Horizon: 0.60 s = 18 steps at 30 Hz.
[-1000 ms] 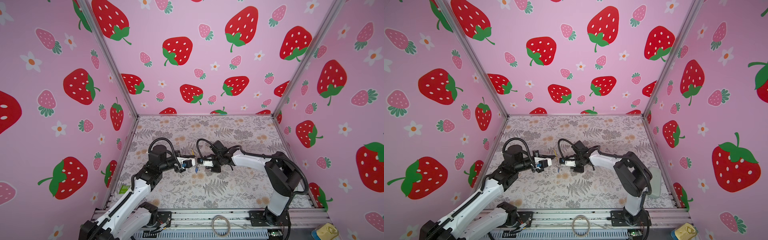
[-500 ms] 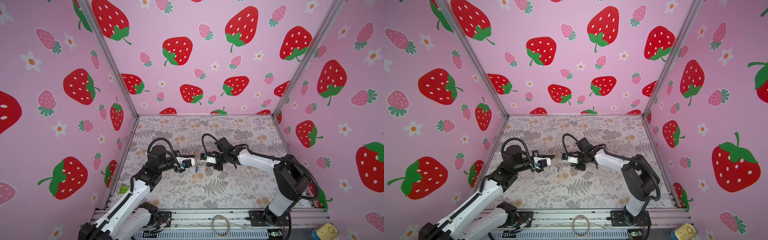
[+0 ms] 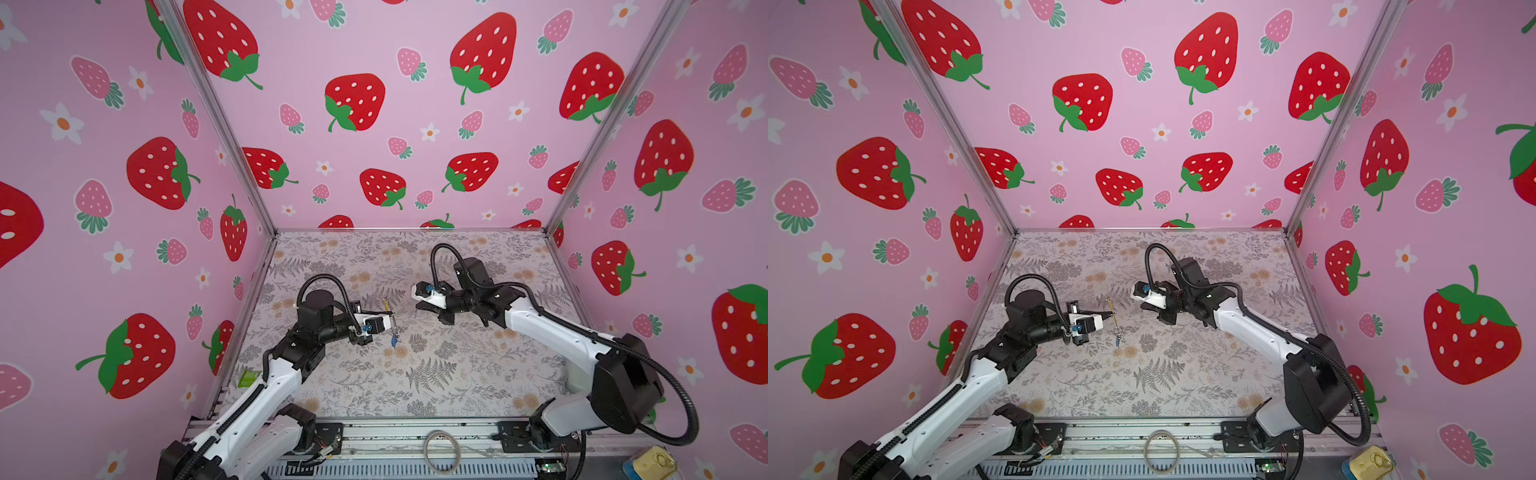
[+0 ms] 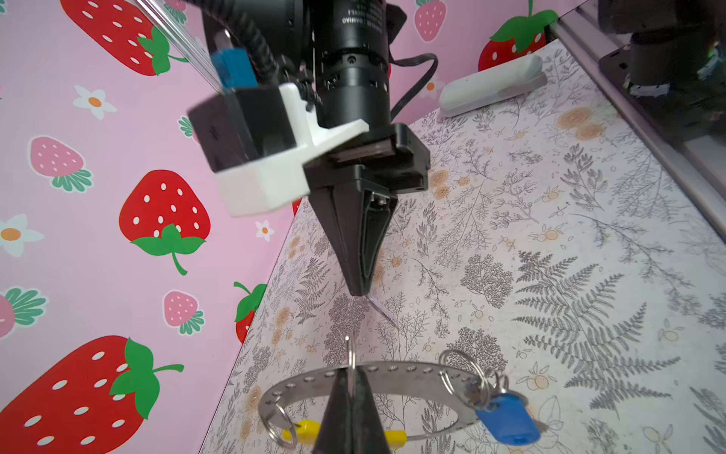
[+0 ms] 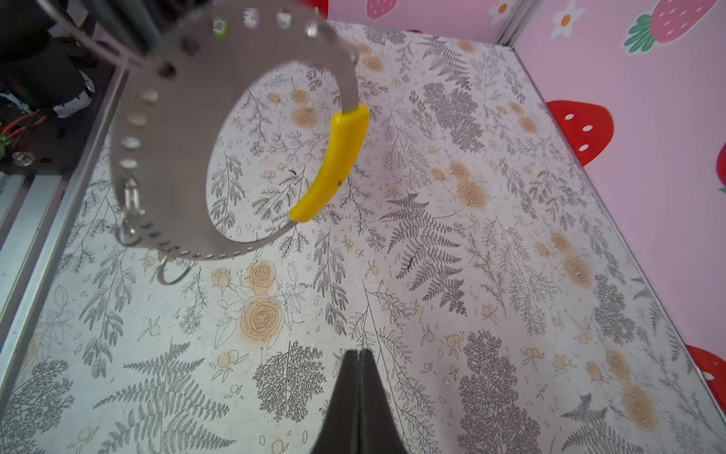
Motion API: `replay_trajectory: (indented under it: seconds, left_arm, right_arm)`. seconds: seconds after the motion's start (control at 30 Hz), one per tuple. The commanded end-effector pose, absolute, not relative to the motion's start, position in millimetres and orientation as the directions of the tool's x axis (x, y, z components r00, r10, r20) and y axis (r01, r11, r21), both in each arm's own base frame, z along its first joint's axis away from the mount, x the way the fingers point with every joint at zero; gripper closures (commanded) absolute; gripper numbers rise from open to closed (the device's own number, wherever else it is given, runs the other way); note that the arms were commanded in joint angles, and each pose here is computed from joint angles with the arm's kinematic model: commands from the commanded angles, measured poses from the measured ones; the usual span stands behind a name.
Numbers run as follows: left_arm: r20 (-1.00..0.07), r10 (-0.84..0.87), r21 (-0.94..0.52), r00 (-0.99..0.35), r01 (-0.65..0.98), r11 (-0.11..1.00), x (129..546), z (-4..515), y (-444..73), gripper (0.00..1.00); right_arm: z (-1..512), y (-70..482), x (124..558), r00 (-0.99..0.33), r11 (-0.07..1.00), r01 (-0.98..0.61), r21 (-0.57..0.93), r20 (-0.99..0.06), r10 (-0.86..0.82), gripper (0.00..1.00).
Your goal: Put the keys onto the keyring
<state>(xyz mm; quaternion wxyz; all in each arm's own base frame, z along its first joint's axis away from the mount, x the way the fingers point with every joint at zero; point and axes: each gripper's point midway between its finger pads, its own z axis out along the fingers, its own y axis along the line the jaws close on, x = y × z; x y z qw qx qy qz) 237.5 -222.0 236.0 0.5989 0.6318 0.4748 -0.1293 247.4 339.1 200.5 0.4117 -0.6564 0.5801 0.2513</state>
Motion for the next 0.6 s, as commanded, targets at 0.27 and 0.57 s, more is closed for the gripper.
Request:
replay_trajectory:
  seconds: [0.27,0.57]
  left_arm:
    - [-0.721,0.408,0.647,0.559,0.755,0.109,233,251,-236,1.00]
    - [-0.720,0.401,0.639,0.567,0.767,0.063,232,258,-240,1.00]
  right_arm:
    - [283,339,218,0.312,-0.029,-0.947,-0.321,-0.889,-0.335,1.00]
    - [289,330,194,0.426,-0.106,-0.905,-0.413,-0.863,-0.273,1.00]
